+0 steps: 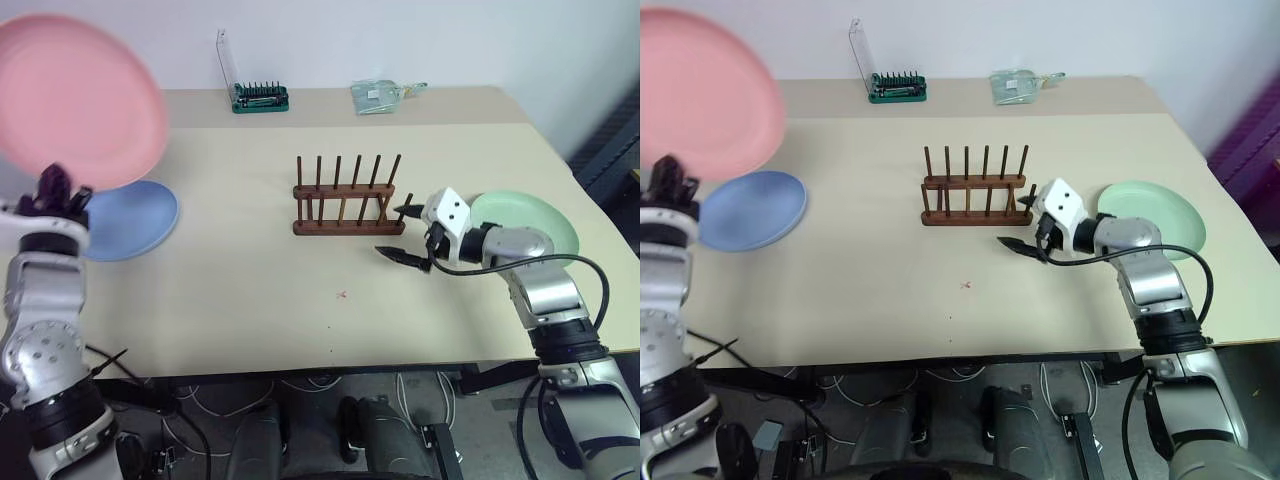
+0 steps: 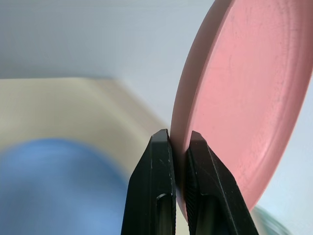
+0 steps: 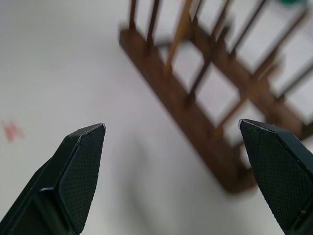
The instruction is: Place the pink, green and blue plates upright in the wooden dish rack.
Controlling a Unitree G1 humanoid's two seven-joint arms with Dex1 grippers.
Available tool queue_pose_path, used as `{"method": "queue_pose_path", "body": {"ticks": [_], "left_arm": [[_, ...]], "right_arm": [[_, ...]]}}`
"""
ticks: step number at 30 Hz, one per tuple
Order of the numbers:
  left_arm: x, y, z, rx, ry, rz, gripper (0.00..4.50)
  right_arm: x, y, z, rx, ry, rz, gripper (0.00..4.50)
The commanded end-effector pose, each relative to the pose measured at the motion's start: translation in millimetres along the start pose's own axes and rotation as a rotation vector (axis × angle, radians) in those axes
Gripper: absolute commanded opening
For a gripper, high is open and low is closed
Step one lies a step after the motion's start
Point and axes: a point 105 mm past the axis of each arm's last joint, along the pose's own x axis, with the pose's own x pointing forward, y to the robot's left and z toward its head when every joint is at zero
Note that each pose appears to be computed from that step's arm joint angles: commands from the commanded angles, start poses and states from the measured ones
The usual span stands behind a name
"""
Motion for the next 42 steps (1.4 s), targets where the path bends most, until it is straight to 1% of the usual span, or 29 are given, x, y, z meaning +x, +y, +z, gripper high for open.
{"method": "queue_pose_path", "body": {"ticks": [1, 4, 6, 8, 10, 12, 17, 23, 25, 26, 27, 28, 31, 32, 33, 35, 36, 38, 39, 42], "left_arm": [[13.8, -56.1, -28.4, 0.047, 0.097, -0.116, 0.13], [21.6, -101.9, -58.8, 0.065, 0.205, -0.210, 0.13], [23.5, -125.0, -77.6, 0.060, 0.284, -0.237, 0.13], [24.2, -139.5, -86.6, 0.036, 0.321, -0.248, 0.13], [21.3, -154.9, -95.7, 0.040, 0.368, -0.291, 0.13], [20.3, -167.8, -98.9, 0.004, 0.393, -0.319, 0.13], [13.1, -185.2, -100.5, -0.019, 0.441, -0.381, 0.13], [5.7, -189.8, -103.5, -0.032, 0.481, -0.407, 0.13], [2.4, -190.7, -106.3, -0.037, 0.498, -0.412, 0.09], [0.6, -190.5, -108.7, -0.048, 0.509, -0.410, 0.09], [-0.3, -189.7, -110.5, -0.059, 0.517, -0.404, 0.09], [-1.3, -188.9, -111.9, -0.068, 0.523, -0.398, 0.09], [-4.4, -188.3, -114.8, -0.092, 0.536, -0.395, 0.09], [-5.2, -188.5, -115.1, -0.104, 0.538, -0.394, 0.09], [-4.4, -188.7, -112.9, -0.138, 0.528, -0.391, 0.42], [2.5, -187.0, -101.6, -0.222, 0.470, -0.368, 1.11], [8.2, -182.8, -95.2, -0.263, 0.431, -0.337, 1.58], [20.4, -169.2, -84.0, -0.356, 0.361, -0.254, 2.70], [24.8, -162.8, -80.2, -0.367, 0.335, -0.224, 3.13], [36.6, -145.0, -56.3, -0.356, 0.210, -0.192, 3.13]], "right_arm": [[9.9, -9.8, 51.7, -0.212, -0.121, -0.066, 4.50], [23.4, -5.8, 78.4, -0.433, -0.164, -0.095, 4.50], [31.8, -0.6, 86.4, -0.577, -0.166, -0.100, 4.50], [39.8, -0.6, 89.8, -0.689, -0.153, -0.124, 4.50], [46.8, -9.0, 95.5, -0.755, -0.144, -0.191, 4.50], [51.2, -15.8, 96.0, -0.831, -0.116, -0.228, 4.50], [54.9, -28.4, 102.2, -0.918, -0.112, -0.311, 4.50], [60.9, -38.5, 103.0, -1.034, -0.080, -0.387, 4.50], [61.3, -44.1, 103.5, -1.062, -0.068, -0.426, 3.97], [61.3, -46.1, 103.4, -1.080, -0.064, -0.440, 3.60], [61.2, -47.5, 103.8, -1.097, -0.063, -0.454, 3.01], [61.0, -47.8, 104.2, -1.105, -0.066, -0.462, 2.66], [61.8, -45.5, 103.1, -1.121, -0.075, -0.461, 1.07], [62.1, -44.6, 102.4, -1.124, -0.076, -0.459, 0.62], [62.5, -43.2, 100.9, -1.128, -0.075, -0.455, 0.07], [61.9, -41.5, 97.6, -1.130, -0.071, -0.446, 0.00], [60.8, -41.4, 96.3, -1.130, -0.070, -0.445, 0.00], [56.2, -44.3, 94.5, -1.118, -0.063, -0.461, 0.00], [53.1, -46.7, 94.1, -1.105, -0.061, -0.474, 0.00], [33.0, -59.8, 95.0, -1.017, -0.067, -0.544, 0.00]]}}
